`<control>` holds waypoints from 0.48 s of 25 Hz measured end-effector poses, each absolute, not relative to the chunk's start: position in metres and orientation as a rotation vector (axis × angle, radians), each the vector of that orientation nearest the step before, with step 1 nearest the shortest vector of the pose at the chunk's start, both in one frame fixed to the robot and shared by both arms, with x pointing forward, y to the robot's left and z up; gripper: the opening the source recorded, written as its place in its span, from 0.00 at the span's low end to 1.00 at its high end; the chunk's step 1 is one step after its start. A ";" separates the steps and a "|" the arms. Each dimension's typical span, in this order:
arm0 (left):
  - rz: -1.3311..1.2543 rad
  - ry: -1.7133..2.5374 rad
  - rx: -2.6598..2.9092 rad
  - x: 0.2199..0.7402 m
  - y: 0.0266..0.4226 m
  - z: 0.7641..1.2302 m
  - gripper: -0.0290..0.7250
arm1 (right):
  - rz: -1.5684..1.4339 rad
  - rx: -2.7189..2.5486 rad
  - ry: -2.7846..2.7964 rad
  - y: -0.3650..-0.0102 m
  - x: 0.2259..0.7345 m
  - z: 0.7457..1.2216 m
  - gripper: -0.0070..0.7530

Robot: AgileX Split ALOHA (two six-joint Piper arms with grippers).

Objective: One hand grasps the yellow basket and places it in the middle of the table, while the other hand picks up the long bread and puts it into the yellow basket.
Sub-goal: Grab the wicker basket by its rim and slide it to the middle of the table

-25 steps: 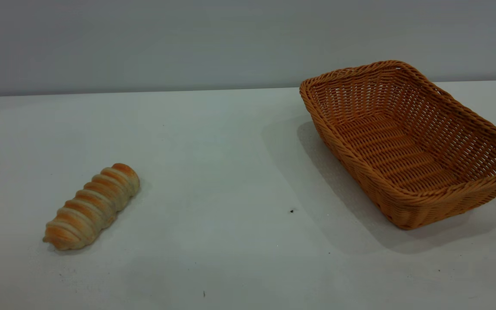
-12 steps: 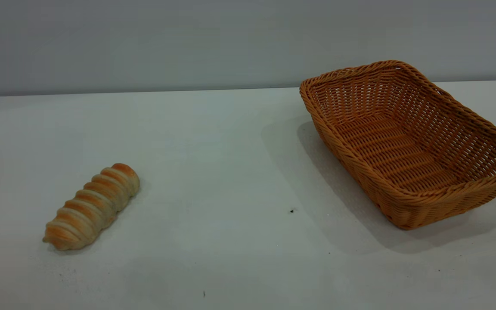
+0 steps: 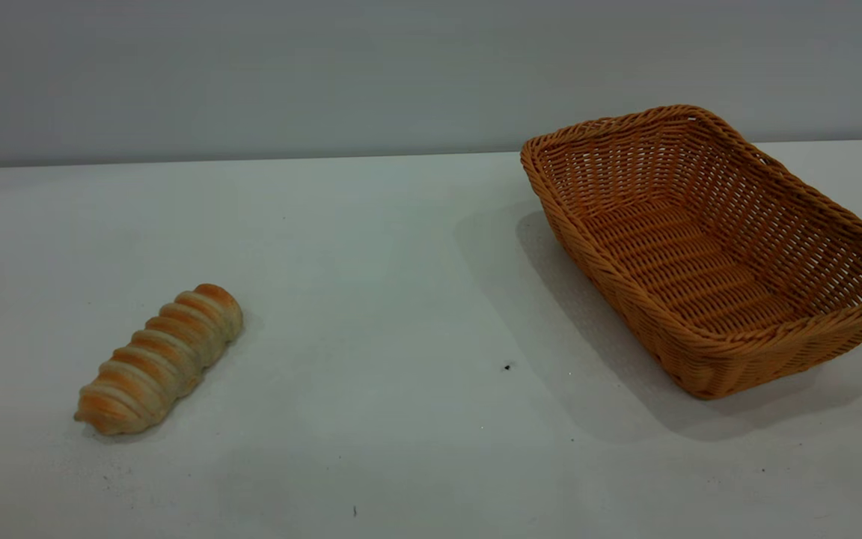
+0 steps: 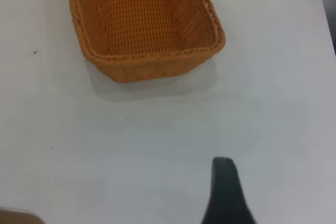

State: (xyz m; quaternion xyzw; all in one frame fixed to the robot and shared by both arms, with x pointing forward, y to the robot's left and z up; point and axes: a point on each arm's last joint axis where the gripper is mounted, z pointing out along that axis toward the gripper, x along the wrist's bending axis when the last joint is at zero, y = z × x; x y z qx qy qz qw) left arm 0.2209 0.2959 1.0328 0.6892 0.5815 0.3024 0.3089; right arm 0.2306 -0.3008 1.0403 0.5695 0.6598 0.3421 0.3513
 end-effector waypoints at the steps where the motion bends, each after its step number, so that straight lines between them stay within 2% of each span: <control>1: 0.799 1.537 1.821 0.221 0.296 1.033 0.80 | 0.889 1.469 1.714 -0.301 0.231 1.040 0.74; 12: 0.766 1.485 1.847 0.221 0.296 1.033 0.80 | 0.987 1.530 1.731 -0.303 0.233 1.040 0.74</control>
